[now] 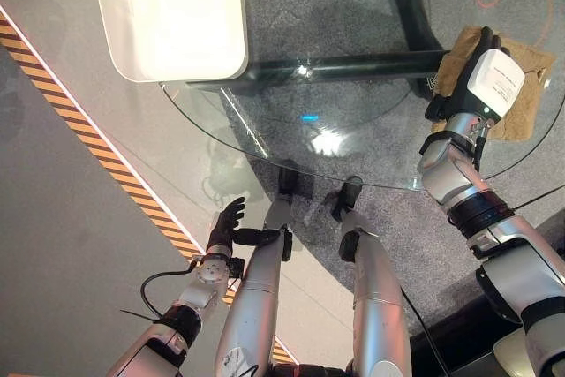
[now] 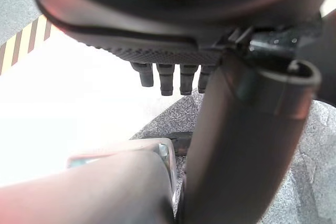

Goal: Wipe the table with a cloth and put it in the basket.

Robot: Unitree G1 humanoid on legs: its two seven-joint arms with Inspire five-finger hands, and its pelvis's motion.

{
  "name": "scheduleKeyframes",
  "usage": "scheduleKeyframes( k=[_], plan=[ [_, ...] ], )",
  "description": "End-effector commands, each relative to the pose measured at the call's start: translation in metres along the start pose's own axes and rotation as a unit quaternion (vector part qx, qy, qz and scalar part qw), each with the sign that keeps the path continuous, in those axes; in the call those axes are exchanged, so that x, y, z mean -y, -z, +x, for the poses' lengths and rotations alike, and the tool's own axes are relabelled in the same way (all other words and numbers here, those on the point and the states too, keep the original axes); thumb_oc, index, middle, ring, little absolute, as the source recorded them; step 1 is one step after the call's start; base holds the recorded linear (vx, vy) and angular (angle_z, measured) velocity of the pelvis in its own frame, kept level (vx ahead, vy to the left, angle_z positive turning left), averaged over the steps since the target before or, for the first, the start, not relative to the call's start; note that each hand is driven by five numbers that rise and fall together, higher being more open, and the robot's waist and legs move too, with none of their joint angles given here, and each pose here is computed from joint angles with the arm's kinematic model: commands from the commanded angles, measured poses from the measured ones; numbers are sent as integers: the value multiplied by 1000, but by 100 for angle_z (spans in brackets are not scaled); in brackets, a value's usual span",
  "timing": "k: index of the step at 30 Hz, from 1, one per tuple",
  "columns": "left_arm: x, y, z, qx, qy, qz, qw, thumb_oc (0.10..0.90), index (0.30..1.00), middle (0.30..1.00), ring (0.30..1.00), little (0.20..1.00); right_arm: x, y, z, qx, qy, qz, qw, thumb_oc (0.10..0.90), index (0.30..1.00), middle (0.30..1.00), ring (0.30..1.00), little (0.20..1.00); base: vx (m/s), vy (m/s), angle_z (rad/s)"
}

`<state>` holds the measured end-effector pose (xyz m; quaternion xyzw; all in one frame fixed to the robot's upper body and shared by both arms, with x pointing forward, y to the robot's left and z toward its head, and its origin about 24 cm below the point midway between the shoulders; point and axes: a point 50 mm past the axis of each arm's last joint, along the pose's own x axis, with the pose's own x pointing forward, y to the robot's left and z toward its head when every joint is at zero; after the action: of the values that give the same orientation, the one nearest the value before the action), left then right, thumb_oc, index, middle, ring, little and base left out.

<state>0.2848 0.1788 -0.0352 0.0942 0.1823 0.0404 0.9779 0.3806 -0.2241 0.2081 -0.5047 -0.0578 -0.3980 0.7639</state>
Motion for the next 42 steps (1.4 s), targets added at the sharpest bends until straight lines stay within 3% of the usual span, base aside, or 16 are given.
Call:
scheduleKeyframes(
  k=[1,11,22,24,25,26,42],
  plan=[
    [0,22,-13,-28,4,-3,1000,800,900,900,900,900,21,36,23,-44,60,-53,996,800,900,900,900,900,6,3,3],
    [5,22,-14,-27,16,-2,1000,800,900,900,900,900,12,46,30,-98,1,-19,995,800,900,900,900,900,0,0,0],
    [5,31,-21,-36,34,6,999,800,900,900,900,900,-12,102,21,-201,-159,-85,963,800,900,900,900,900,25,-8,3],
    [4,24,-17,-24,33,6,999,800,900,900,900,900,-12,105,22,-206,-176,-84,959,325,493,493,493,425,-37,-13,10],
    [4,24,-17,-24,34,7,999,800,900,900,900,900,-13,108,21,-207,-182,-87,957,163,354,354,354,263,-40,-10,6],
    [5,24,-18,-23,35,7,999,800,900,900,900,900,-15,110,20,-207,-187,-89,956,100,300,300,300,200,11,-14,3],
    [8,22,-18,-23,33,-1,999,800,900,900,900,900,-21,111,15,-194,-190,-67,960,100,300,300,300,200,2,0,0]
  ],
)
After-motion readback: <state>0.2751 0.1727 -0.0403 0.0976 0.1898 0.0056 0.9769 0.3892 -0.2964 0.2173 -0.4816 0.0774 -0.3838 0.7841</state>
